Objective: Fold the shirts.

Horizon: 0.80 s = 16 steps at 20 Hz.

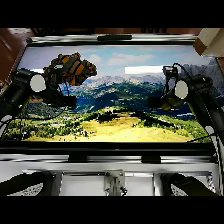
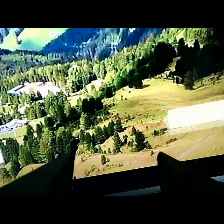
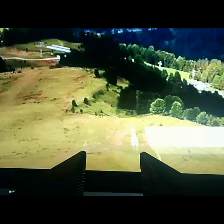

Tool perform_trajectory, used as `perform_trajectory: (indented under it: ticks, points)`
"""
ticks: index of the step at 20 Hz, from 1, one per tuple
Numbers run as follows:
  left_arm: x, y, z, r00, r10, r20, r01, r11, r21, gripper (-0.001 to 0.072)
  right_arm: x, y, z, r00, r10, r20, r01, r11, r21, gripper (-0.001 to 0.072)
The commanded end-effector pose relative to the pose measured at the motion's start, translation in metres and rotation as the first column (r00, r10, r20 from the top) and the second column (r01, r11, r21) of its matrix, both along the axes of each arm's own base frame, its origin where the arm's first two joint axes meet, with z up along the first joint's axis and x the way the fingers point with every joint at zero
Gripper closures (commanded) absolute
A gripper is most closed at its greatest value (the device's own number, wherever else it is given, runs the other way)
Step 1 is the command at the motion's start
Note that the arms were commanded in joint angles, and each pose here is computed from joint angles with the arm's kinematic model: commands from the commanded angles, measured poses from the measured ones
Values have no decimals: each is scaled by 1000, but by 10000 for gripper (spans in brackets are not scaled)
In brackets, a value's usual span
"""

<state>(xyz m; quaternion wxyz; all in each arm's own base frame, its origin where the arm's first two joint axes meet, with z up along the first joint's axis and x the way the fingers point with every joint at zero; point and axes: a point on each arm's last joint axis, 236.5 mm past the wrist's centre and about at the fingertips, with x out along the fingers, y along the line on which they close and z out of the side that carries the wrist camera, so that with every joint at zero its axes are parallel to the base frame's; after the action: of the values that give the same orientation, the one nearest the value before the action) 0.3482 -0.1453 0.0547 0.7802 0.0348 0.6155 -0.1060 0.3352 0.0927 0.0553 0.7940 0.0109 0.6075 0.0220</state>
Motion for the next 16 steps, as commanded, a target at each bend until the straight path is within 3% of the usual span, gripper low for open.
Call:
perform_trajectory:
  ticks: [1, 5, 16]
  points:
    - [0, 0, 0, 1000, -1, 0, 1, 1000, 1, 94, 0, 0, 0, 1000, 0, -1, 0, 1000, 1, 252]
    - [2, -1, 0, 1000, 0, 7, 0, 1000, -3, 94, 1, 8, 0, 1000, 2, 4, -2, 999, 33, 251]
    - [80, -33, 36, 937, 49, 345, 9, 986, -165, 94, -29, 9, -6, 991, 44, -124, -40, 999, 34, 252]
